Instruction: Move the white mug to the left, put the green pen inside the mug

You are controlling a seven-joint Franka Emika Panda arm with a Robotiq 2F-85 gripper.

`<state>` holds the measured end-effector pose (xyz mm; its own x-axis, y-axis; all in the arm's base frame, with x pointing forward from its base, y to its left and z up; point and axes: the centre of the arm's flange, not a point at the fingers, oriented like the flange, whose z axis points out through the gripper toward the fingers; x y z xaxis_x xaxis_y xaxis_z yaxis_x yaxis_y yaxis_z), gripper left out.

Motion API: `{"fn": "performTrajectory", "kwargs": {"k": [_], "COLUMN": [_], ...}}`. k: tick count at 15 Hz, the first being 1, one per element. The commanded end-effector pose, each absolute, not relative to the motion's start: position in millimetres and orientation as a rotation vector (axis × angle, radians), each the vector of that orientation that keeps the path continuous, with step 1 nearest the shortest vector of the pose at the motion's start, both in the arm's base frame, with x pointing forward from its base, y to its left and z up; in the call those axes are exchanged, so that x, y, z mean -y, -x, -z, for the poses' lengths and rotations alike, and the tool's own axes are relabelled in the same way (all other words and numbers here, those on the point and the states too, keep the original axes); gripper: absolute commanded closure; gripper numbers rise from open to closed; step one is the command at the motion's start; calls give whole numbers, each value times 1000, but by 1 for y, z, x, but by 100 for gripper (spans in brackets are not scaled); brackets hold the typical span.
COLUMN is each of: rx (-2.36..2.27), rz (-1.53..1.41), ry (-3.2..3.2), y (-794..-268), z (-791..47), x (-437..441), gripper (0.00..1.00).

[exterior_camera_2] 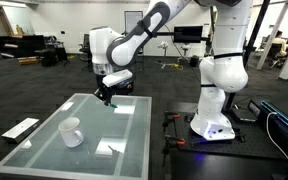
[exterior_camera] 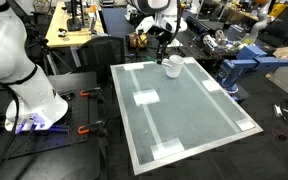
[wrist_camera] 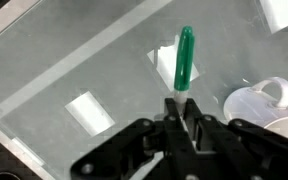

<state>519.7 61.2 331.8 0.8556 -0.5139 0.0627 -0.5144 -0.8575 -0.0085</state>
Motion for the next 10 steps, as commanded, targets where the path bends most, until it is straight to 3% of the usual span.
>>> {"fn": "performTrajectory", "kwargs": {"k": [1, 10], "rx": [784, 472], "rz": [-110, -212], "ry": [-3098, -3278], "y": [-522, -527], "z": [-335, -346], "x": [-58, -41], "gripper": [97, 97]}}
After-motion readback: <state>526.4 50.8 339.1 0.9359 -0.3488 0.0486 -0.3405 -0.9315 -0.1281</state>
